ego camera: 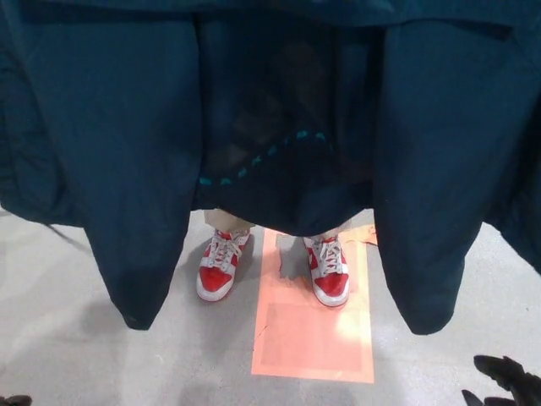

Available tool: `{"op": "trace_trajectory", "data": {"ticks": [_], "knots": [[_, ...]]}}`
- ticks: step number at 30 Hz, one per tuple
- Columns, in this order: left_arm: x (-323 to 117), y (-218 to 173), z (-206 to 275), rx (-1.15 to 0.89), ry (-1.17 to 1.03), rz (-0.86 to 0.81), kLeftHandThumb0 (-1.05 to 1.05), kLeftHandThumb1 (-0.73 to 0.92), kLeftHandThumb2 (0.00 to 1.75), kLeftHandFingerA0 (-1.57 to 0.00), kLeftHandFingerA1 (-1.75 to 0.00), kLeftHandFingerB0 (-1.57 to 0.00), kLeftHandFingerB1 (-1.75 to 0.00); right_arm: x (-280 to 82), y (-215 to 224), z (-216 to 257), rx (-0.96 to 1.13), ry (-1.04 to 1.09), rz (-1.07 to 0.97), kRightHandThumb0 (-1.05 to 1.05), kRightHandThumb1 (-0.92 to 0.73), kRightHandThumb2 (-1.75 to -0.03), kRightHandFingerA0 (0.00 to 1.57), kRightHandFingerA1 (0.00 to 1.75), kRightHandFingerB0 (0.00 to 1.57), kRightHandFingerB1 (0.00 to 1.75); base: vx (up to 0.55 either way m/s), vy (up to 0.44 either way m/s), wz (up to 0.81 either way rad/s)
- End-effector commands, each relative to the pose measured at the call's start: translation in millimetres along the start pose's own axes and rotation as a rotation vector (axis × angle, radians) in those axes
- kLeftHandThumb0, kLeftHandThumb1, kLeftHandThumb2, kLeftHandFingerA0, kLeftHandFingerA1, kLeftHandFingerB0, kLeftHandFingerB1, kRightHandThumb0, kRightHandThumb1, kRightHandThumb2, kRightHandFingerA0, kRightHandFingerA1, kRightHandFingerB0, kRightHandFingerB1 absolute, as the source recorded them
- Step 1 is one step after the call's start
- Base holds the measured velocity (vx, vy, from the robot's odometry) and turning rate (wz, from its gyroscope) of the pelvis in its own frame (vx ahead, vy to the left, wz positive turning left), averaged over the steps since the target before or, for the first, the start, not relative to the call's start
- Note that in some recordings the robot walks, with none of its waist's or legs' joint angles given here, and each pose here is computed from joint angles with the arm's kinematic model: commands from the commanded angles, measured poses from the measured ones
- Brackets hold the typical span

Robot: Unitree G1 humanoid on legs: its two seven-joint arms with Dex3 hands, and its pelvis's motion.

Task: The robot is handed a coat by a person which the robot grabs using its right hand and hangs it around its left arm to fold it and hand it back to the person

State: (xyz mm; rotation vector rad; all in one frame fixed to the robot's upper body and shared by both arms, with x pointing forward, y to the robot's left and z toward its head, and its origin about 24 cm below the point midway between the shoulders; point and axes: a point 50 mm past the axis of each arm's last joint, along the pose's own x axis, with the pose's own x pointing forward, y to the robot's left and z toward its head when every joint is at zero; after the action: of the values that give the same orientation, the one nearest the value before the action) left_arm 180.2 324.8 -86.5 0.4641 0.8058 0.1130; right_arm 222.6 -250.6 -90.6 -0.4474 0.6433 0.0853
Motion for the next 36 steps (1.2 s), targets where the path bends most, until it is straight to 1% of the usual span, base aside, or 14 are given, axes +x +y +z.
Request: {"op": "trace_trajectory", "data": {"ticks": [1, 7, 8, 9, 10, 11, 12, 13, 14, 15, 16, 19, 20, 36], "knots": [[-2.1, 9.2, 1.6, 0.005, -0.054, -0.001, -0.74, 0.92, 0.72, -0.27, -0.34, -0.23, -0.31, -2.3, -10.2, 3.1, -0.028, -0.074, -0.029, -0.71, -0.84, -0.65, 0.24, 0.32, 0.15, 0.27, 0.00, 0.000, 0.00], [-3.3, 10.2, 4.0, -0.001, -0.098, -0.004, -0.74, 0.92, 0.72, -0.33, -0.35, -0.21, -0.31, -2.9, -9.8, 12.8, 0.023, -0.170, -0.050, -0.71, -0.83, -0.65, 0.22, 0.33, 0.17, 0.28, 0.00, 0.000, 0.00], [-3.5, 10.4, 4.2, -0.012, -0.102, -0.006, -0.75, 0.80, 1.04, -0.23, -0.44, -0.14, -0.41, -2.9, -8.6, 16.8, 0.053, -0.200, -0.046, -0.36, -0.51, -1.07, 0.00, 0.48, 0.00, 0.47, 0.00, 0.000, 0.00], [-3.4, 10.3, 3.8, -0.022, -0.099, -0.006, -0.75, 0.80, 1.04, -0.23, -0.44, -0.14, -0.41, -2.9, -7.7, 20.3, 0.095, -0.228, -0.036, -0.36, -0.51, -1.07, 0.00, 0.48, 0.00, 0.47, 0.00, 0.000, 0.00], [-3.6, 9.4, 3.9, -0.024, -0.106, -0.012, -0.76, 0.80, 1.04, -0.23, -0.44, -0.16, -0.42, -4.0, -7.7, 24.5, 0.086, -0.266, -0.039, -0.85, -0.71, -0.99, 0.03, 0.39, 0.08, 0.37, 0.00, 0.000, 0.00], [-4.3, 7.7, 3.6, -0.032, -0.117, -0.028, -0.76, 0.81, 1.05, -0.20, -0.44, -0.11, -0.40, -7.2, -7.2, 31.4, 0.082, -0.337, -0.059, -0.35, -0.54, -1.08, 0.00, 0.48, 0.00, 0.46, 0.00, 0.000, 0.00], [-6.3, 6.2, 0.1, -0.040, -0.122, -0.043, -0.77, 0.81, 1.05, -0.17, -0.43, -0.09, -0.40, -12.8, -4.9, 37.8, 0.088, -0.416, -0.082, -0.35, -0.53, -1.08, 0.00, 0.48, 0.00, 0.46, 0.00, 0.000, 0.00], [-6.8, 6.1, 0.1, -0.051, -0.130, -0.046, -0.76, 0.92, 0.74, -0.23, -0.33, -0.11, -0.27, -15.8, -4.0, 43.4, 0.085, -0.463, -0.097, -0.35, -0.54, -1.09, 0.00, 0.47, 0.00, 0.46, 0.00, 0.000, 0.00], [-7.1, 6.3, 0.5, -0.063, -0.137, -0.049, -0.77, 0.81, 1.03, -0.16, -0.42, -0.10, -0.40, -19.9, -3.3, 49.7, 0.086, -0.514, -0.111, -0.70, -0.85, -0.66, 0.22, 0.31, 0.20, 0.28, 0.00, 0.000, 0.00], [-7.3, 6.5, 0.8, -0.072, -0.143, -0.050, -0.77, 0.81, 1.03, -0.16, -0.42, -0.10, -0.40, -23.8, -2.8, 54.8, 0.090, -0.555, -0.122, -0.70, -0.85, -0.66, 0.22, 0.31, 0.20, 0.28, 0.00, 0.000, 0.00], [-7.6, 6.4, 0.6, -0.073, -0.144, -0.054, -0.34, 0.57, 1.13, 0.00, -0.47, 0.00, -0.47, -30.6, -2.3, 60.5, 0.095, -0.608, -0.131, -0.69, -0.85, -0.66, 0.22, 0.31, 0.22, 0.29, 0.00, 0.000, 0.00], [-5.9, 5.4, 4.2, -0.075, -0.148, -0.060, -0.34, 0.58, 1.14, 0.00, -0.47, 0.00, -0.47, -60.7, -2.0, 87.8, 0.127, -0.810, -0.174, -0.72, -0.85, -0.66, 0.27, 0.31, 0.26, 0.30, 0.00, 0.000, 0.00], [-5.6, 5.6, 5.4, -0.073, -0.152, -0.058, -0.72, 0.92, 0.73, -0.24, -0.33, -0.19, -0.31, -71.2, -1.8, 97.7, 0.126, -0.881, -0.183, -0.69, -0.85, -0.66, 0.27, 0.31, 0.26, 0.29, 0.00, 0.000, 0.00], [-7.2, 7.0, 1.4, -0.076, -0.143, -0.064, -0.74, 0.92, 0.70, -0.24, -0.33, -0.18, -0.30, -196.6, -29.6, 230.5, -0.031, -1.620, -0.337, -0.76, -0.85, -0.66, 0.27, 0.32, 0.27, 0.30, 0.00, 0.000, 0.00]]}}
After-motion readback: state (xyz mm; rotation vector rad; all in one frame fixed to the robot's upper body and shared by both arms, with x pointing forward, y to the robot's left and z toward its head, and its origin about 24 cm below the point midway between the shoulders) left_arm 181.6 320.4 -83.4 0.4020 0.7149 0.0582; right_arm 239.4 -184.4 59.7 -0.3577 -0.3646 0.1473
